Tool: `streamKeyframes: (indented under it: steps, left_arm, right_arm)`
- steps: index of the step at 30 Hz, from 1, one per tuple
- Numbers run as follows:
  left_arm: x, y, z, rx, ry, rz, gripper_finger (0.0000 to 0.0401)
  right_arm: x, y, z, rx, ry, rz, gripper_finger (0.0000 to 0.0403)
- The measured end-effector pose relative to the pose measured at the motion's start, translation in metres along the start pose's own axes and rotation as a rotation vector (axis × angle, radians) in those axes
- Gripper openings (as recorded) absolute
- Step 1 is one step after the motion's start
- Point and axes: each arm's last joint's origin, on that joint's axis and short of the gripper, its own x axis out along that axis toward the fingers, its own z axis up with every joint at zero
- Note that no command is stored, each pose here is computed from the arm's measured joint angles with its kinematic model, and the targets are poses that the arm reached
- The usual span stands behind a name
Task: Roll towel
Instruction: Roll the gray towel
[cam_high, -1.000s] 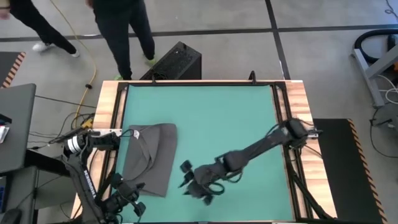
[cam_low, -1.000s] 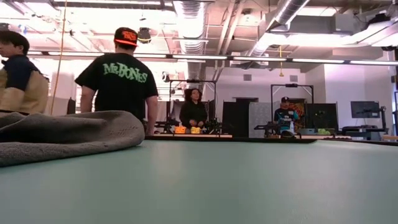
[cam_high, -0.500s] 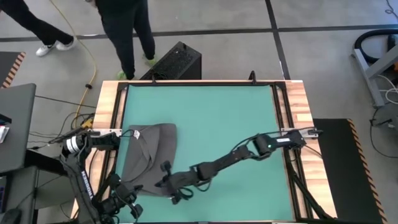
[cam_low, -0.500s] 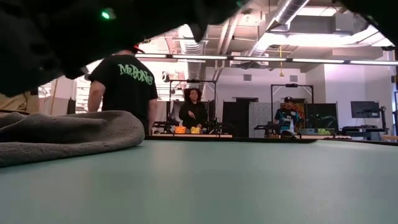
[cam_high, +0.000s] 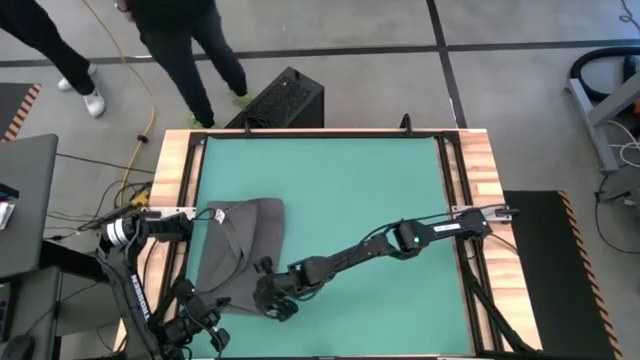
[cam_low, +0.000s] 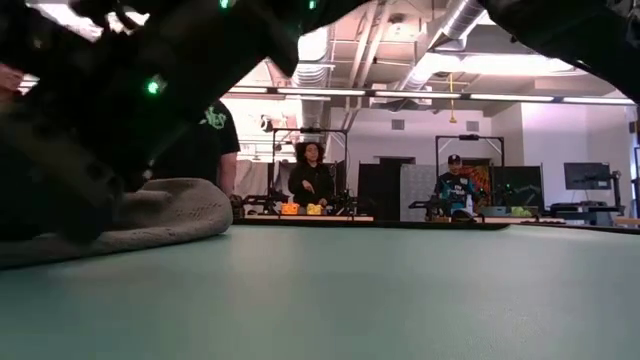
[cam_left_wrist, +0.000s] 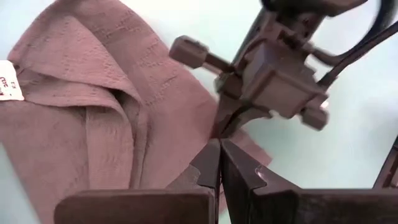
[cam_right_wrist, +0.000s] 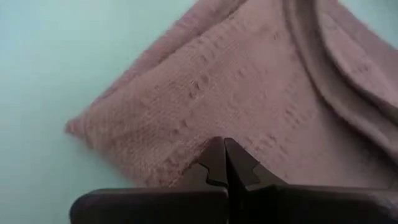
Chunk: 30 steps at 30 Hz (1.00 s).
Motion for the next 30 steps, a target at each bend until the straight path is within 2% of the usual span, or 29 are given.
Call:
streamKeyframes:
  steps: [5, 10, 15, 20, 22, 25, 30]
  left_arm:
    - [0.001, -0.001, -0.001, 0.012, -0.017, -0.008, 0.0000]
    - [0.005, -0.004, 0.004, 0.011, -0.074, -0.036, 0.0000]
    - [0.020, -0.013, 0.011, 0.048, -0.115, -0.052, 0.0000]
    - [0.047, -0.030, 0.019, 0.133, -0.119, -0.062, 0.0000]
    - [0.057, -0.036, 0.023, 0.170, -0.119, -0.067, 0.0000]
    - [0.069, -0.046, 0.031, 0.238, -0.115, -0.076, 0.0000]
    - [0.081, -0.055, 0.041, 0.376, -0.154, -0.079, 0.0000]
  right_arm:
    - [-0.014, 0.013, -0.011, -0.025, 0.224, 0.056, 0.0004]
    - [-0.035, 0.043, -0.022, -0.024, 0.460, 0.125, 0.0004]
    - [-0.073, 0.075, -0.023, -0.005, 0.684, 0.119, 0.0004]
    - [-0.110, 0.107, -0.020, 0.038, 0.824, 0.064, 0.0004]
    - [-0.126, 0.119, -0.016, 0.080, 0.850, 0.037, 0.0004]
    - [-0.160, 0.133, -0.004, 0.126, 0.844, -0.061, 0.0011]
    - [-0.201, 0.150, 0.015, 0.203, 0.681, -0.209, 0.0067]
